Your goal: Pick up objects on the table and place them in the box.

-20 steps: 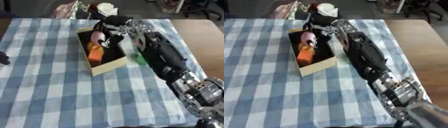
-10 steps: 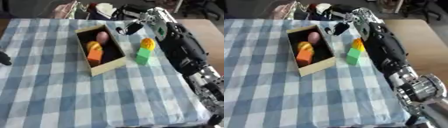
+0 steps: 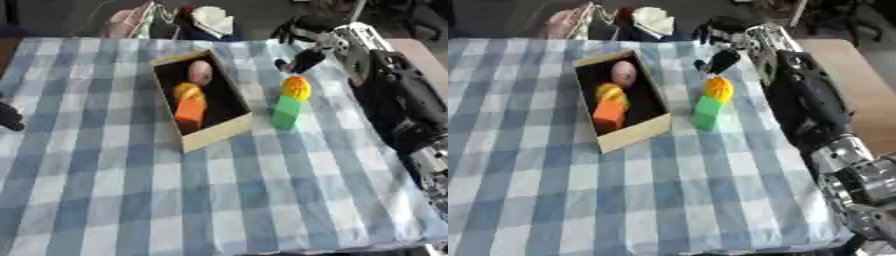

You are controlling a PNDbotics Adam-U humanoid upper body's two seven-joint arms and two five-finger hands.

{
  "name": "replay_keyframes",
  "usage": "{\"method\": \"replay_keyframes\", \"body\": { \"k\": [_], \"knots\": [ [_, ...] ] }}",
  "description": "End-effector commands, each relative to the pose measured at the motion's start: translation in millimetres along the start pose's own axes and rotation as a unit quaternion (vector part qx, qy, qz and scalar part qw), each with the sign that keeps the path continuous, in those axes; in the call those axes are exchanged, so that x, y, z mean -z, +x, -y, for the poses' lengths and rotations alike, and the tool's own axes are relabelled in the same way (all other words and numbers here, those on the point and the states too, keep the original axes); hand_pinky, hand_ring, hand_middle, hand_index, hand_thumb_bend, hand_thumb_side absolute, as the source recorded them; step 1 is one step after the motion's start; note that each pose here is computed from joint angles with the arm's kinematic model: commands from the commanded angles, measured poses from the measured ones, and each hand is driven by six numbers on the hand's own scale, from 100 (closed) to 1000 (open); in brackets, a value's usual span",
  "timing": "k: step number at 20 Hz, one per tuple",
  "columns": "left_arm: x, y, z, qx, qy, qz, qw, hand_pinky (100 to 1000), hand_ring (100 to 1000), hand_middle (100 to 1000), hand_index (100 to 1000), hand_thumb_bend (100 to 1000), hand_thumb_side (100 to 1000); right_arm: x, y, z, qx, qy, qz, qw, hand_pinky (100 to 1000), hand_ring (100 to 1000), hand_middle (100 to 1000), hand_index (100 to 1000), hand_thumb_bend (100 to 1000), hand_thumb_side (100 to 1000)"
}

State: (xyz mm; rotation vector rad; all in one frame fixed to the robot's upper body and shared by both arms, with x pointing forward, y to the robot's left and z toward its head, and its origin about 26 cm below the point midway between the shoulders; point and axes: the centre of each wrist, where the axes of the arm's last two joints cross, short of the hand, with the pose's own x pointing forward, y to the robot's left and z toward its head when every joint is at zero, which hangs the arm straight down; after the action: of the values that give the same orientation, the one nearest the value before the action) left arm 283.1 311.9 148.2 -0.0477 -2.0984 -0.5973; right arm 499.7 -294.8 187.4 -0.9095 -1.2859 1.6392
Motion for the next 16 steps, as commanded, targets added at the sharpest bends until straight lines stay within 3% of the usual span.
{"method": "replay_keyframes", "body": {
  "k": [1,10,16],
  "knots": [
    [1,6,-5.0,0.013,-0.002,0.006,1.0,775,584,599,792,100,604,-12,-21,7.5,-0.019,0.011,-0.033,0.999,799,762,744,878,240,381],
    [0,5,-5.1,0.014,-0.001,0.003,1.0,775,585,599,792,100,604,-17,-33,-9.1,-0.014,0.07,-0.031,0.997,802,765,738,848,224,406],
    [0,5,-5.5,0.015,-0.001,0.003,1.0,775,585,600,792,100,604,-20,-35,-2.5,-0.007,0.073,-0.017,0.997,798,760,733,842,203,380]
  ]
}}
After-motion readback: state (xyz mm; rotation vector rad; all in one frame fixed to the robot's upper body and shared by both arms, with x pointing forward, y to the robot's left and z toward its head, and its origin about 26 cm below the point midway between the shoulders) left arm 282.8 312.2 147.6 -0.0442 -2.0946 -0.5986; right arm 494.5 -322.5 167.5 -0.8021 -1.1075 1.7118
